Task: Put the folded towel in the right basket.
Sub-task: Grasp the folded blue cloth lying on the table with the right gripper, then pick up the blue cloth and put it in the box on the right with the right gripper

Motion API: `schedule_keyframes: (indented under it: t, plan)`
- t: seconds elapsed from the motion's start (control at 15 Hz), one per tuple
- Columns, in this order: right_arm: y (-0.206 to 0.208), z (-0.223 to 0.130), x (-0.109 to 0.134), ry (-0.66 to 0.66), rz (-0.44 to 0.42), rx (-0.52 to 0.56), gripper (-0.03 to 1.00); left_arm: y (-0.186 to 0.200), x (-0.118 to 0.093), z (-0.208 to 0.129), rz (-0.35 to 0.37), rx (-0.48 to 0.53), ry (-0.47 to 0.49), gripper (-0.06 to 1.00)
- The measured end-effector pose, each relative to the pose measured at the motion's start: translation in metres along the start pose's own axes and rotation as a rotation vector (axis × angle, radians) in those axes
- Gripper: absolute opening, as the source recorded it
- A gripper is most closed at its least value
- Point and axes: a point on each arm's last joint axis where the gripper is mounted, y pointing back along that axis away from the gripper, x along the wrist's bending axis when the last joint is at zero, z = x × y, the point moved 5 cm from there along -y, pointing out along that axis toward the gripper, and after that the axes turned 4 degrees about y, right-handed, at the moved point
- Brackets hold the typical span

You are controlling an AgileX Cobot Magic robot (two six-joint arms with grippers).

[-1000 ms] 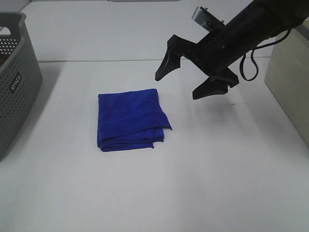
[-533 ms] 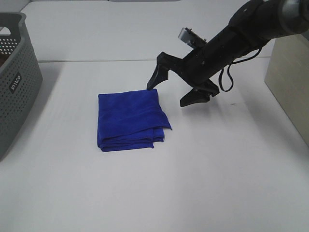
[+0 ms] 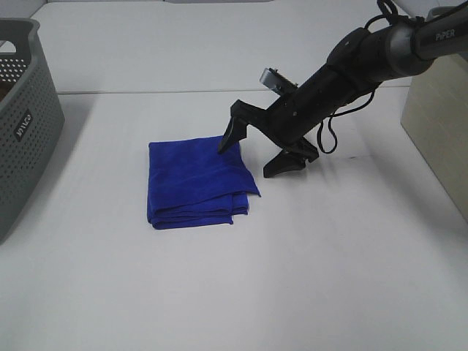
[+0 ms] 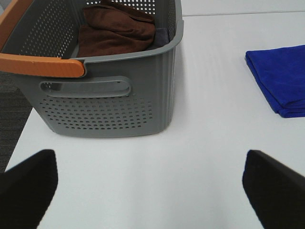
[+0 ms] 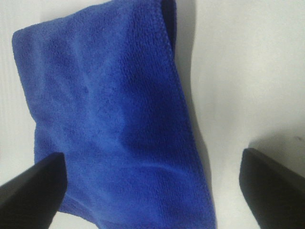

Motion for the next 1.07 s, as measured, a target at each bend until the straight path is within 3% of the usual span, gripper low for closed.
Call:
schedule_keyframes:
  t: [0.27, 0.47, 0.53, 0.6, 0.73, 0.8, 1.07]
  plan:
    - [-0.019, -0.014, 0.023, 0.002, 0.005, 0.028, 0.93, 0.0, 0.0, 0.0, 0.0, 0.0, 0.0, 0.98]
    - [-0.049, -0.031, 0.055, -0.025, 0.037, 0.026, 0.83, 0.0, 0.0, 0.0, 0.0, 0.0, 0.0, 0.98]
    - [-0.058, -0.034, 0.062, -0.043, 0.045, 0.012, 0.75, 0.0, 0.0, 0.0, 0.0, 0.0, 0.0, 0.98]
    - [-0.066, -0.037, 0.067, -0.044, 0.04, -0.004, 0.59, 0.0, 0.0, 0.0, 0.0, 0.0, 0.0, 0.98]
    - [-0.079, -0.043, 0.07, -0.051, 0.021, -0.027, 0.17, 0.0, 0.0, 0.0, 0.0, 0.0, 0.0, 0.98]
    - [-0.08, -0.044, 0.071, -0.055, 0.02, -0.032, 0.09, 0.0, 0.0, 0.0, 0.0, 0.0, 0.0, 0.98]
    - [-0.08, -0.044, 0.072, -0.056, 0.021, -0.028, 0.09, 0.0, 0.0, 0.0, 0.0, 0.0, 0.0, 0.98]
